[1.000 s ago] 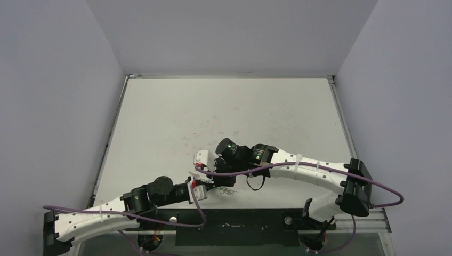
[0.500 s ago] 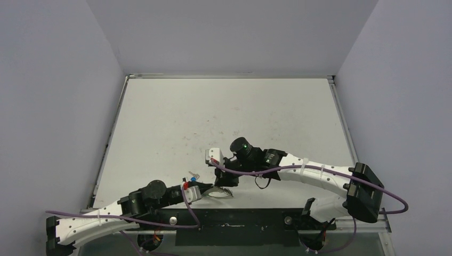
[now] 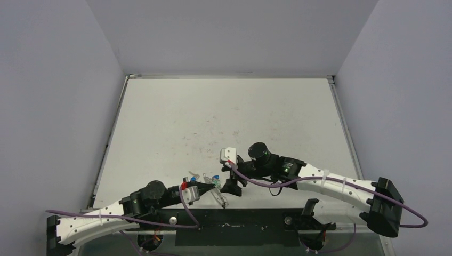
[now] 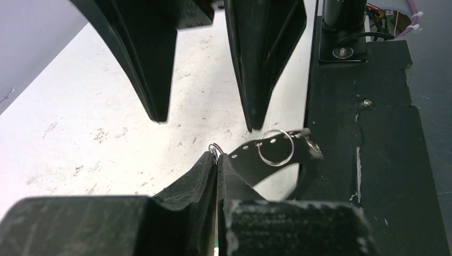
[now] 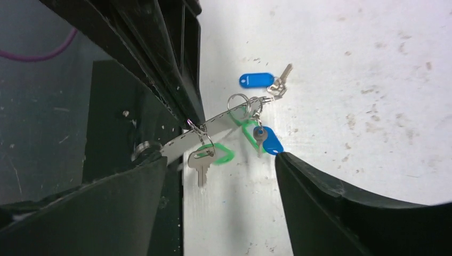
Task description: Put the keys on the keyring
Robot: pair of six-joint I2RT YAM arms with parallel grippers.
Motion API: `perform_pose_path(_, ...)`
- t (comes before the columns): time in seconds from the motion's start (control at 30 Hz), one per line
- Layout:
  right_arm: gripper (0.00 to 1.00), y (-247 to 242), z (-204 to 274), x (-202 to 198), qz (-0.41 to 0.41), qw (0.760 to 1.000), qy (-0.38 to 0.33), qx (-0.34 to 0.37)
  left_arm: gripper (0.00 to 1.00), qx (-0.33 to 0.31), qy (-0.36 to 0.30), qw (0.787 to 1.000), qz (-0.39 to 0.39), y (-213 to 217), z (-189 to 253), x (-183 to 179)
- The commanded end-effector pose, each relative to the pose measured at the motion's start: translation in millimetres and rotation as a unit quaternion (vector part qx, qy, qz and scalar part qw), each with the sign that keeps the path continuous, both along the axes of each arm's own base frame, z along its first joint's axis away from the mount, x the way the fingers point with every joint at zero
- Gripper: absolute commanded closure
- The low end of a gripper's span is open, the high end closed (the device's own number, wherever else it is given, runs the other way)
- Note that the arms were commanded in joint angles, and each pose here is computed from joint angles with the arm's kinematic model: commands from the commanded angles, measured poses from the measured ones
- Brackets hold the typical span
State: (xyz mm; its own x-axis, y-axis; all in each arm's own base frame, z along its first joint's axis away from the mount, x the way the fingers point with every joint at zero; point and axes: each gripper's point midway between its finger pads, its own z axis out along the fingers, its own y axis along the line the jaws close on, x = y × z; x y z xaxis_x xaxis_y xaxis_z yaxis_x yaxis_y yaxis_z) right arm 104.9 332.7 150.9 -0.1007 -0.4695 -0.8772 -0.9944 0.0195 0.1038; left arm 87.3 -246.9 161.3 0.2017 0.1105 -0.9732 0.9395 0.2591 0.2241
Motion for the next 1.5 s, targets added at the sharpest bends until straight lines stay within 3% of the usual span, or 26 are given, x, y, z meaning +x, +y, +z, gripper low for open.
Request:
perform_pose_path(0.0, 0.21, -2.4, 42.8, 18.9, -0.043, 0.994, -0.069, 0.069, 1.0, -0.043, -0.016, 0.999, -0.013, -4.7, 24.4, -3.0)
perform_pose_path(0.13, 0.0, -11.2, 59.4, 27.7, -0.086, 0.987, -0.09, 0.104, 1.0, -0.041, -0.02, 0.999, -0.021, -4.9, 22.1, -5.7)
perform_pose_path(0.43, 0.0, -15.0, 48.8, 35.1, -0.172, 0.977, -0.014, 0.123, 1.0, -0.037, -0.02, 0.998, -0.045, -4.6, 6.7, -14.3)
perform_pose_path(0.83, 0.0, -11.2, 26.8, 11.3, -0.128, 0.985, 0.001, 0.118, 1.0, -0.009, 0.01, 0.998, -0.064, 0.6, -6.6, -25.2)
perform_pose_path(1.0, 0.1, 1.1, 24.2, 0.6, -0.09, 0.988, -0.015, 0.123, 1.0, 0.001, 0.013, 0.998, -0.058, 5.2, -8.9, -24.3)
perform_pose_path(1.2, 0.34, 8.6, 28.7, -1.8, -0.065, 0.985, -0.052, 0.152, 1.0, -0.007, 0.01, 0.999, -0.046, 9.2, -2.9, -21.6)
perform_pose_path(1.47, 0.48, 11.2, 15.6, -7.4, -0.051, 0.988, -0.048, 0.139, 1.0, -0.047, 0.022, 0.999, 0.004, 6.7, 6.7, -4.4)
